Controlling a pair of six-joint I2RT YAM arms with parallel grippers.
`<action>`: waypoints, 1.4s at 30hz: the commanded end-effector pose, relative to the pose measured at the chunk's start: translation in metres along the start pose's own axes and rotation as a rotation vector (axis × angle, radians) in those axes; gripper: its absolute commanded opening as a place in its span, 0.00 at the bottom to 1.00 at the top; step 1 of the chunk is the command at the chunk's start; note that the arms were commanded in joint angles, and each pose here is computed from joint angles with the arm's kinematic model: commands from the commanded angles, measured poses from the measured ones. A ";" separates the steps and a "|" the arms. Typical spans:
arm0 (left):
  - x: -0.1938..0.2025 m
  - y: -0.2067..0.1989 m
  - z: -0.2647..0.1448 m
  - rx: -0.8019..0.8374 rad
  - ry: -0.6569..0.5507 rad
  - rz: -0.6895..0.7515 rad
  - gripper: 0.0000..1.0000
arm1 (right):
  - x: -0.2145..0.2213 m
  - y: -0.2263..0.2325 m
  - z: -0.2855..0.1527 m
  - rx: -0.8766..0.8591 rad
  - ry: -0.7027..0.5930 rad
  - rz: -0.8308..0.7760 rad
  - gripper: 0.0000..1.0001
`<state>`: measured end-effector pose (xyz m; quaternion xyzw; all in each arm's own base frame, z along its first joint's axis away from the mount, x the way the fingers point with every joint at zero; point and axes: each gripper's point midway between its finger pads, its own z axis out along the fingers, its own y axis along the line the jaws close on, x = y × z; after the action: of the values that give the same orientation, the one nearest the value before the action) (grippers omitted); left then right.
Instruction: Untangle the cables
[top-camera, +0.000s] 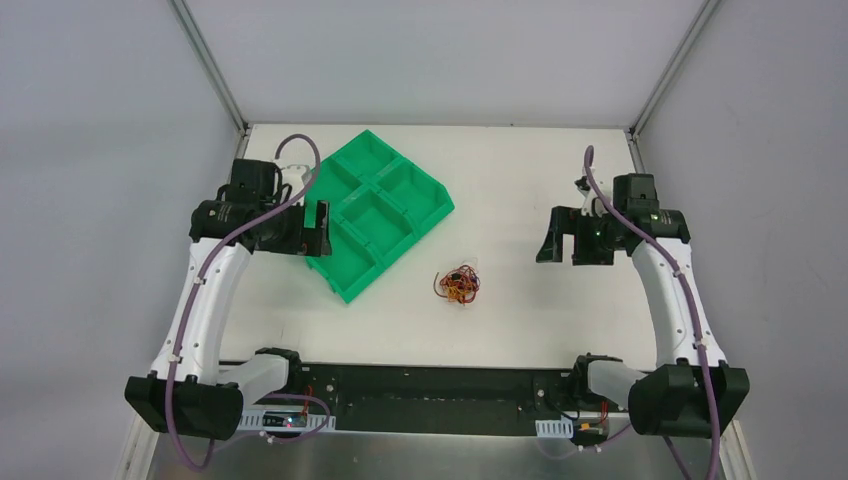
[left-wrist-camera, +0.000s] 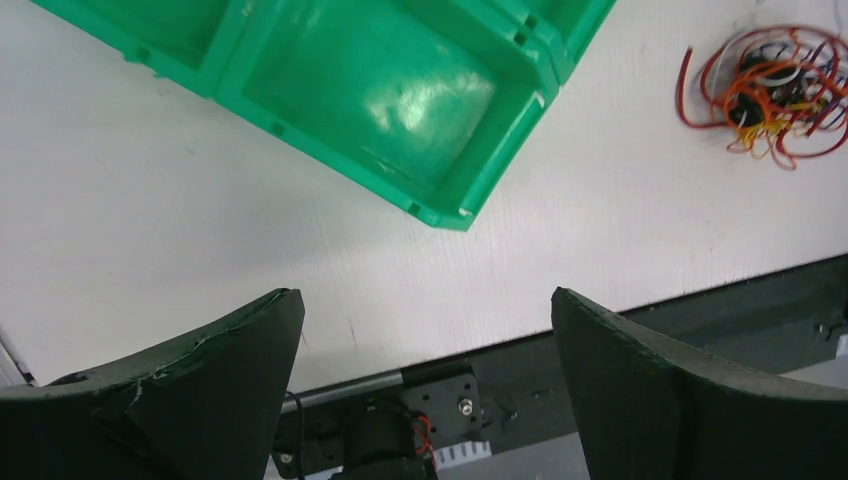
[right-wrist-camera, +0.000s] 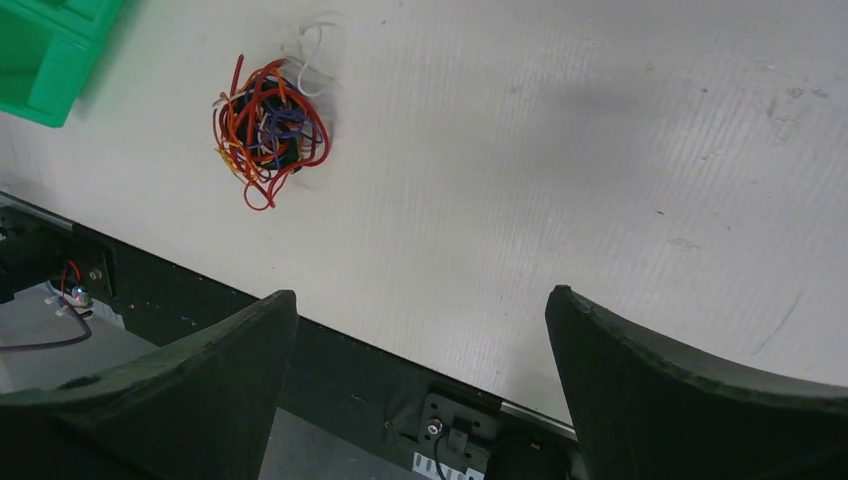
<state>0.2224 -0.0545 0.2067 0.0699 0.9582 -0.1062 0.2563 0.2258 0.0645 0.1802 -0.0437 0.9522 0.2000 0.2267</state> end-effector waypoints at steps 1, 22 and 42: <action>-0.051 0.001 -0.027 -0.039 -0.236 -0.023 1.00 | 0.001 0.021 0.006 -0.070 0.043 -0.043 0.99; -0.066 -0.062 0.010 0.352 -0.296 0.063 1.00 | 0.032 0.081 0.124 -0.129 0.444 -0.240 0.99; -0.033 -0.130 0.058 0.568 -0.153 0.157 0.93 | 0.036 0.141 0.136 -0.412 0.498 -0.206 0.00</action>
<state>0.2599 -0.1679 0.1875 0.1633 0.8854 -0.3106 0.3049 0.2232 0.2414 0.0592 -0.2217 0.9307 0.2857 -0.0550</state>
